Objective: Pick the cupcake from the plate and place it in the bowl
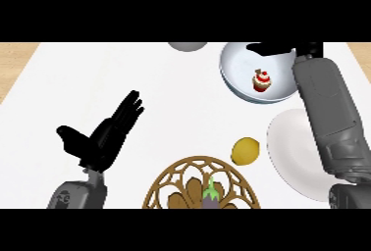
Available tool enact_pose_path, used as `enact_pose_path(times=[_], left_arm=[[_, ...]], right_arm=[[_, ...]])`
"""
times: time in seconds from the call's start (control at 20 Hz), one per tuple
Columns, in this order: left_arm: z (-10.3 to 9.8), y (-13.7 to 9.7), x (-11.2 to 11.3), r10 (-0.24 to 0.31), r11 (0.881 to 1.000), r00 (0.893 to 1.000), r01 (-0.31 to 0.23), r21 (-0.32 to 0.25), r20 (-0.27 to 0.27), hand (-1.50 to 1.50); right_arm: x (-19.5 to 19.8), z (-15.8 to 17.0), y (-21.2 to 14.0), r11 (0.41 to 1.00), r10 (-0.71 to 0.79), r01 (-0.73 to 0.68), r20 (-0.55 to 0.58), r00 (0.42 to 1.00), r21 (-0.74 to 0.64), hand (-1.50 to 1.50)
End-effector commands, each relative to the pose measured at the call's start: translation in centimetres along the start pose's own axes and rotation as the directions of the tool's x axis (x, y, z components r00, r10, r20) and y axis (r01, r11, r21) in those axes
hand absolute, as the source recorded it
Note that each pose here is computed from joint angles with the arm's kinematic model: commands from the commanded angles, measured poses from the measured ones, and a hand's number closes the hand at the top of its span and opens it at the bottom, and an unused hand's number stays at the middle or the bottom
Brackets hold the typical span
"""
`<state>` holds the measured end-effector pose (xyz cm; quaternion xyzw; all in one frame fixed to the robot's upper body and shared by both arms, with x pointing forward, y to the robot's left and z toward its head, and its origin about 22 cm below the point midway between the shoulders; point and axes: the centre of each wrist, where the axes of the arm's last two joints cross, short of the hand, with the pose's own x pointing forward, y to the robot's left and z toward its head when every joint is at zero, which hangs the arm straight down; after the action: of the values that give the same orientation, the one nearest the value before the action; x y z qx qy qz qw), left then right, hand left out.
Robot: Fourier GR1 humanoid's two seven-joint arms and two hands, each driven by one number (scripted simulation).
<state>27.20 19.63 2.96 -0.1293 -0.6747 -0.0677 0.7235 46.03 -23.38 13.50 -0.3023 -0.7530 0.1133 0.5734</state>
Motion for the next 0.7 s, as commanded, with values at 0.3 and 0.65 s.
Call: enact_pose_path(times=[0.3, 0.65], left_arm=[[1.3, 1.9, -0.6, 0.009, 0.997, 0.999, -0.007, 0.079, -0.032, 0.0], [3.1, 3.0, -1.9, 0.016, 0.991, 1.0, -0.013, 0.136, -0.02, 0.0]], right_arm=[[-2.6, 4.2, -2.8, 0.93, -0.364, 0.366, 0.202, 0.909, 0.025, -1.5], [-6.7, 12.3, -5.7, 0.908, -0.414, 0.414, 0.28, 0.866, 0.061, -1.5]])
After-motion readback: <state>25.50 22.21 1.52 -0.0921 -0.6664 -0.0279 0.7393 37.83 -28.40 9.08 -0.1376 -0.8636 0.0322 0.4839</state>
